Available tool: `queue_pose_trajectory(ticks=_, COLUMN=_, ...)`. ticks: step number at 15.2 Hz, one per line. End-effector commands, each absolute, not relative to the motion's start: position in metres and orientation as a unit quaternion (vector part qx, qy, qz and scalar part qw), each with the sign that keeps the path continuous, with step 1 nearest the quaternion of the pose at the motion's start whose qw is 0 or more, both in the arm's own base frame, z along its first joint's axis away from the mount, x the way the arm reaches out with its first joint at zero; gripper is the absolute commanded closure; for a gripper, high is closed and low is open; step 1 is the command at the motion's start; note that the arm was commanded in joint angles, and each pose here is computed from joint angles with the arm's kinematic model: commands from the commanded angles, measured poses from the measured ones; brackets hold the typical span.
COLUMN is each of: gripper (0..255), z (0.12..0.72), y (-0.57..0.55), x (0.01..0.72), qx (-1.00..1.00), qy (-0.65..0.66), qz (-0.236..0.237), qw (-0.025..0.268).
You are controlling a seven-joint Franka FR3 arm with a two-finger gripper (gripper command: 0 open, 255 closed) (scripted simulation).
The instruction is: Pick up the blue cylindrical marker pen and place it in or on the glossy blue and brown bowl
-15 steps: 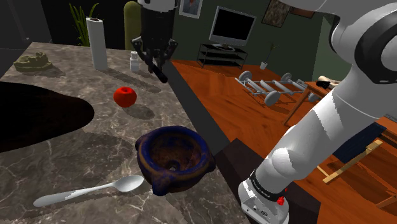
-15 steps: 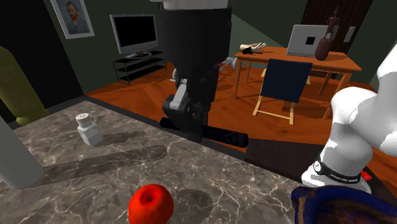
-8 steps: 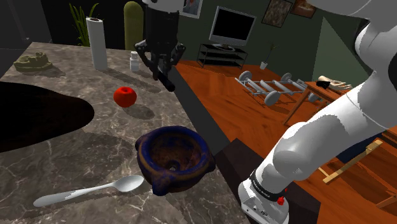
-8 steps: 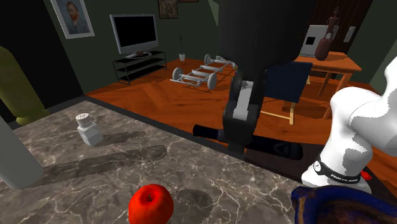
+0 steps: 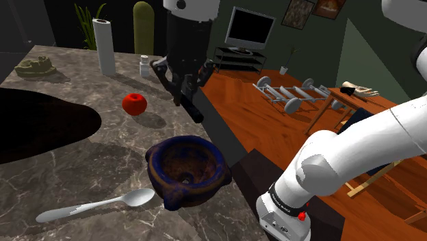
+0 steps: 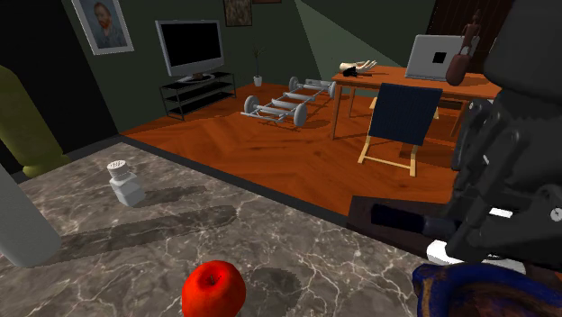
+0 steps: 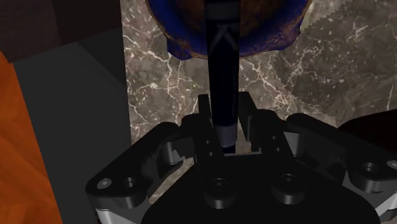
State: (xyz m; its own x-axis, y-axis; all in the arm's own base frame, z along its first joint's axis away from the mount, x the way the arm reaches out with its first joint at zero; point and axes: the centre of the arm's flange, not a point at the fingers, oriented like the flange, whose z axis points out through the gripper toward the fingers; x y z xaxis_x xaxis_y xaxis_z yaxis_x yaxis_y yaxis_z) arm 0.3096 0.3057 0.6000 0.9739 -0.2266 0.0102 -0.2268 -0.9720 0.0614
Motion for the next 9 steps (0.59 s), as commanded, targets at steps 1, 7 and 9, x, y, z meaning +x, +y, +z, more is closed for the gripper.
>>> queue_pose_trajectory(ticks=1, gripper=255, z=0.598, y=0.315, x=0.281, qx=0.993, qy=-0.115, qz=0.001, qw=0.031)
queue_pose_trajectory(ticks=7, gripper=255, z=0.59, y=0.336, x=0.227, qx=0.993, qy=-0.115, qz=0.001, qw=0.031)
queue_pose_trajectory(ticks=9, gripper=255, z=0.579, y=0.336, x=0.227, qx=0.993, qy=-0.115, qz=0.001, qw=0.031)
